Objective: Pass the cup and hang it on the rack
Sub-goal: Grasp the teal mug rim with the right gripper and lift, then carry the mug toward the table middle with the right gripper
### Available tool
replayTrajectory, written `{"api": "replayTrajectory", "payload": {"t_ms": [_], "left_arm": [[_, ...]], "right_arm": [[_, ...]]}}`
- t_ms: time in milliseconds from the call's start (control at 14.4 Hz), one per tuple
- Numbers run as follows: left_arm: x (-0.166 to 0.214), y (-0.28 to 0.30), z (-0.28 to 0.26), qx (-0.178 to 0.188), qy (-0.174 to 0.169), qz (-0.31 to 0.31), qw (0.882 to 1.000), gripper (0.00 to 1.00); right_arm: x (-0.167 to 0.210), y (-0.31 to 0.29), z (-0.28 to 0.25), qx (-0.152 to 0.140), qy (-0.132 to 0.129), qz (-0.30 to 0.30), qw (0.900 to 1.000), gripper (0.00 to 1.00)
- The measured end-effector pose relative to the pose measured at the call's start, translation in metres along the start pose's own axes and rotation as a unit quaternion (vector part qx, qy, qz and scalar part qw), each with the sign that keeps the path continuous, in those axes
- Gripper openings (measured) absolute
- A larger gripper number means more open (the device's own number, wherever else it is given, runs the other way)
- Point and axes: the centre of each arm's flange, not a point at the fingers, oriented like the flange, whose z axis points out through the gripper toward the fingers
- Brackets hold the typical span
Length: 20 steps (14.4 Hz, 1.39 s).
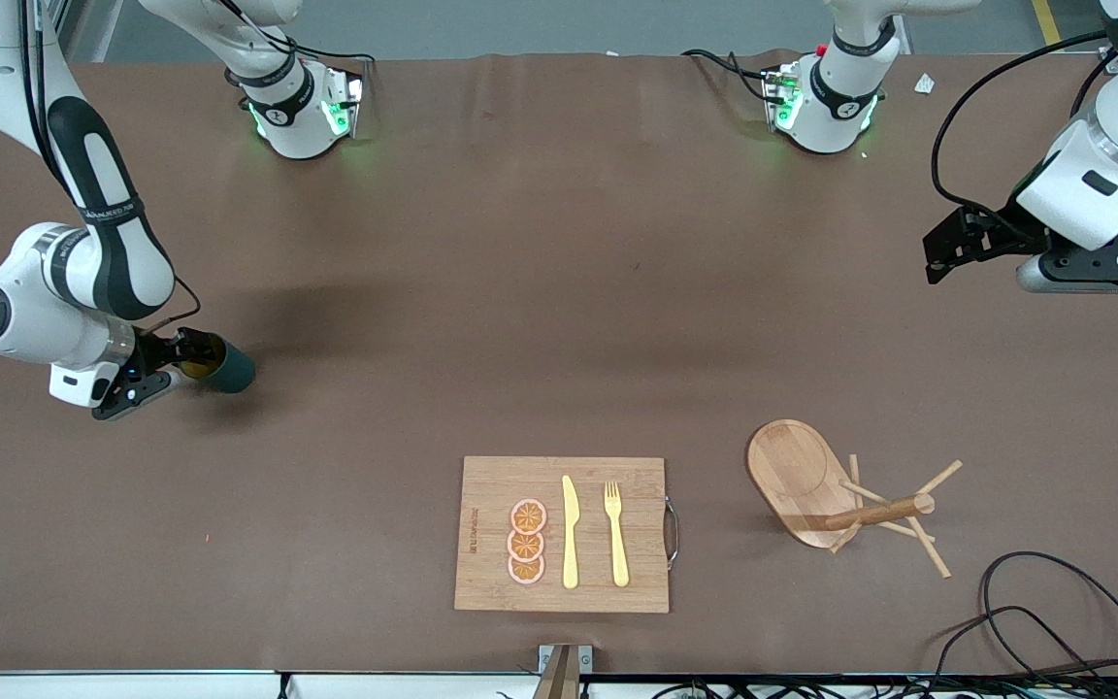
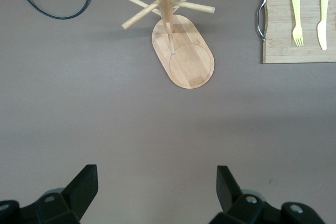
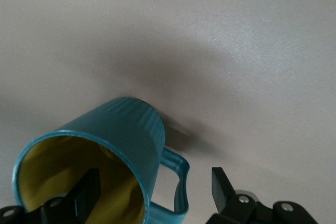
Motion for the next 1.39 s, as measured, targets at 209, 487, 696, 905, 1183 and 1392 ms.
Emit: {"api": "replayTrajectory", "payload": {"t_ms": [209, 487, 696, 905, 1183, 1392], "left_arm": [[0.0, -0.002, -0.002, 0.0, 0.002, -0.002, 1.0, 1.0], [0.001, -0.004, -0.002, 0.0, 0.003, -0.003, 1.0, 1.0], [0.001, -0.005, -0.004, 0.0, 0.004, -0.004, 1.0, 1.0], [0.001, -0.007, -0.004, 0.0, 0.004, -0.006, 1.0, 1.0], [0.001, -0.007, -0.004, 0.0, 0.005, -0.006, 1.0, 1.0], [0.001, -0.008, -0.004, 0.0, 0.004, -0.007, 1.0, 1.0]], "right_arm": [[0.003, -0.003, 0.002, 0.001, 0.0, -0.004, 1.0, 0.67], [0.008, -0.007, -0.003, 0.01, -0.002, -0.004, 1.0, 0.25], [0.019, -0.014, -0.025, 0.047, -0.011, 0.03, 0.998, 0.04], [0.041, -0.05, -0.051, 0.065, -0.018, 0.08, 0.995, 0.04], [0.081, -0.133, -0.066, 0.072, -0.026, 0.149, 0.986, 0.04], [0.116, -0.225, -0.067, 0.057, -0.034, 0.209, 0.976, 0.04]]}}
